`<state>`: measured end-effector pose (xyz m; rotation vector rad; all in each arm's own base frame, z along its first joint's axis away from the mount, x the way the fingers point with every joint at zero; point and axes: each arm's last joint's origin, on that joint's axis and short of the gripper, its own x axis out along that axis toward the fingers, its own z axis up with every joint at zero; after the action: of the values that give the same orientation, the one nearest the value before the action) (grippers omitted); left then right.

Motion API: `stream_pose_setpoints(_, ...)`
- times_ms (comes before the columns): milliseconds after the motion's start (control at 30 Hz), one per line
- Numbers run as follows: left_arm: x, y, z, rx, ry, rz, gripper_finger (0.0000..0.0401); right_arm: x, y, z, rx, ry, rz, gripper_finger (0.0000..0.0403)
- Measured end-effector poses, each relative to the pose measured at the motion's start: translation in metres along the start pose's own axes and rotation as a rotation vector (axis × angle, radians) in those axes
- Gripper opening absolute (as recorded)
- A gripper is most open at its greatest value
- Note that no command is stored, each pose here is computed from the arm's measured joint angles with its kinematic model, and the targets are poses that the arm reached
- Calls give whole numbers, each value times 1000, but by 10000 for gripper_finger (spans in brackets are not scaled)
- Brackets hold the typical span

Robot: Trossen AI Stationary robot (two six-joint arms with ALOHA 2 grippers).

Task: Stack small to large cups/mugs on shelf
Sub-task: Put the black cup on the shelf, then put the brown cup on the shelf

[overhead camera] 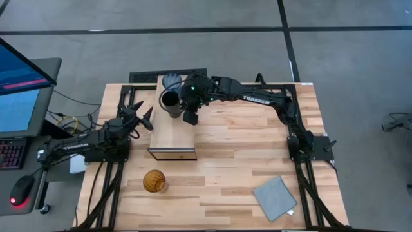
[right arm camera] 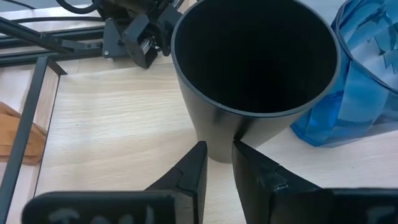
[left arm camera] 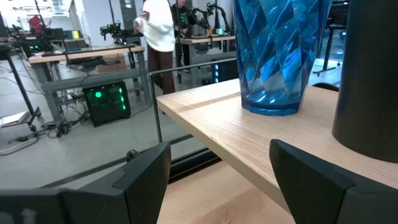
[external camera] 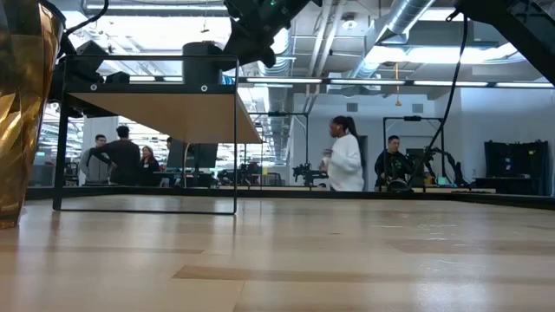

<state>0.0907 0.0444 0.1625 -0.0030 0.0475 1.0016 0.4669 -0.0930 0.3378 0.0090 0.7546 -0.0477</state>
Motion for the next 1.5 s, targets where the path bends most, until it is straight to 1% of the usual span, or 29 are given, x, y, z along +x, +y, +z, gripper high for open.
stream_pose_setpoints(267, 0, 0, 0, 0, 0, 0, 265, 0, 0, 2, -2, -17, -2, 98)
stream_pose_setpoints(433, 0, 0, 0, 0, 0, 0, 265, 0, 0, 0, 1, 3, 0, 98)
stream_pose_setpoints(533, 0, 0, 0, 0, 0, 0, 265, 0, 1, -5, 6, 48, 6, 98)
stream_pose_setpoints(767, 0, 0, 0, 1, 0, 0, 265, -2, 2, -20, 38, 206, 21, 98)
stream_pose_setpoints(867, 0, 0, 2, 14, 2, 0, 265, -14, 3, -17, 39, 213, 20, 98)
stream_pose_setpoints(933, -1, 1, 7, 41, 2, 2, 265, -24, 4, -8, 34, 163, 15, 98)
stream_pose_setpoints(1033, -2, 2, 19, 61, -24, 3, 265, -39, 4, -1, 32, 135, 11, 98)
stream_pose_setpoints(1100, -4, 3, 30, 59, -49, 2, 265, -45, 6, 4, 26, 90, 8, 98)
stream_pose_setpoints(1167, -6, 4, 40, 50, -64, -18, 265, -60, 5, 4, 31, 96, 5, 98)
stream_pose_setpoints(1233, -8, 5, 53, 25, -84, -56, 265, -73, 7, 10, 24, 39, 0, 98)
stream_pose_setpoints(1300, -11, 6, 64, 3, -89, -99, 265, -88, 6, 9, 27, 41, -4, 98)
stream_pose_setpoints(1333, -13, 7, 68, -9, -88, -132, 265, -95, 6, 13, 16, 6, -8, 98)
stream_pose_setpoints(1400, -16, 7, 78, -34, -83, -196, 265, -110, 7, 13, 10, -6, -12, 98)
stream_pose_setpoints(1500, -25, 11, 100, -84, -107, -298, 265, -137, 6, 15, 14, -56, -23, 98)
